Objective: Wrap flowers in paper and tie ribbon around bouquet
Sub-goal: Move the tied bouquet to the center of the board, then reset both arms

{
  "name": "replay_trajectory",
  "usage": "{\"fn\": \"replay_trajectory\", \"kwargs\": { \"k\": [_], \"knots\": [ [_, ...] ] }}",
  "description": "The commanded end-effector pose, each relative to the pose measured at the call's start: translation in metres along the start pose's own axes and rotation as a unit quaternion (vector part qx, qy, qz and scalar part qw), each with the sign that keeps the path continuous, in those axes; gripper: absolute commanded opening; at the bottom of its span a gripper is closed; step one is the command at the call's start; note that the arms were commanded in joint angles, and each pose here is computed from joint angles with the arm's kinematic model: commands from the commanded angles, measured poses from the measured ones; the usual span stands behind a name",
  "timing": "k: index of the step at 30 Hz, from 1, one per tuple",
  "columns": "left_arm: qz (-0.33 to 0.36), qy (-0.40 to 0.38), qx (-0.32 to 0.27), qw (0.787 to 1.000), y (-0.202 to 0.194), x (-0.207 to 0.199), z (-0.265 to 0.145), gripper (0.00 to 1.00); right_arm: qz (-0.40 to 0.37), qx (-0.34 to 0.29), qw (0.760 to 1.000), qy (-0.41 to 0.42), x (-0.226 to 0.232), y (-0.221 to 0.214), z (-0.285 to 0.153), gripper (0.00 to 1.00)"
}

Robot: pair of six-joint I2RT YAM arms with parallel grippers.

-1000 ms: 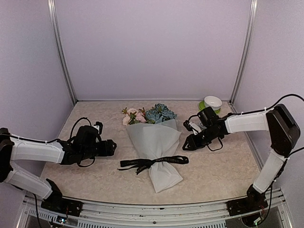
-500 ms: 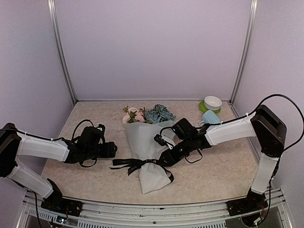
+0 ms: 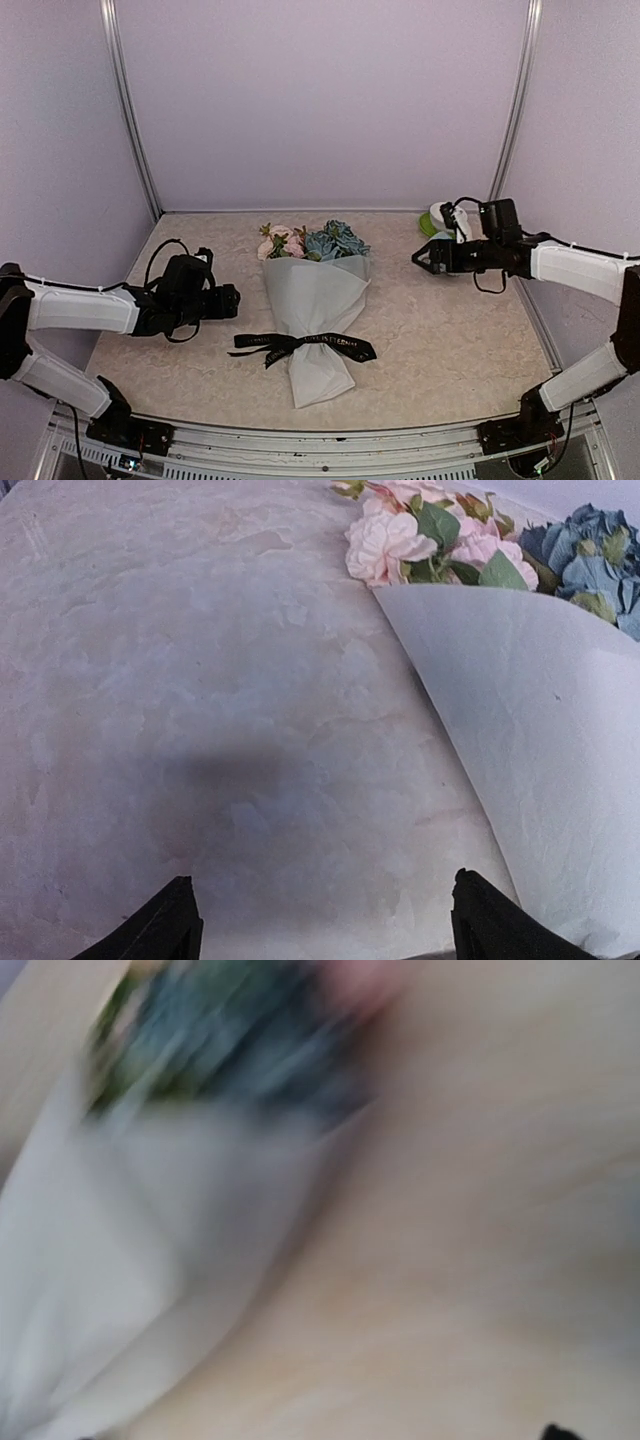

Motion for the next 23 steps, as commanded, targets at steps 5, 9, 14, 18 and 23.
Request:
{"fn": "replay_trajectory", "kwargs": {
  "k": [5, 9, 14, 18, 23],
  "knots": [
    [-0.025, 0.116, -0.123, 0.985, 0.055, 0.029, -0.01, 0.88, 0.035, -0.167, 0.952, -0.256, -0.08, 0.006, -0.106, 1.0],
    [-0.041, 0.199, -0.197, 0.959, 0.07, 0.056, -0.021, 0.98, 0.061, -0.227, 0.9, -0.368, -0.093, -0.014, -0.126, 1.0],
    [-0.043, 0.233, -0.25, 0.939, 0.078, 0.079, -0.03, 0.99, 0.059, -0.254, 0.86, -0.438, -0.104, -0.035, -0.129, 1.0],
    [-0.043, 0.237, -0.268, 0.933, 0.081, 0.09, -0.034, 0.99, 0.056, -0.245, 0.856, -0.452, -0.109, -0.04, -0.125, 1.0],
    [-0.034, 0.253, -0.292, 0.922, 0.079, 0.102, -0.042, 0.99, 0.05, -0.247, 0.855, -0.452, -0.11, -0.045, -0.124, 1.0]
  ]
}}
Point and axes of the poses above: each gripper's point midway between its finger pads, its own z axis out along the fingers, its own x axis along the line the jaws close on, y = z × x, the point moved 9 cm from there along -z, back along the fingers, and after that the axes turned 6 degrees about -z, right-handed, at the moved point
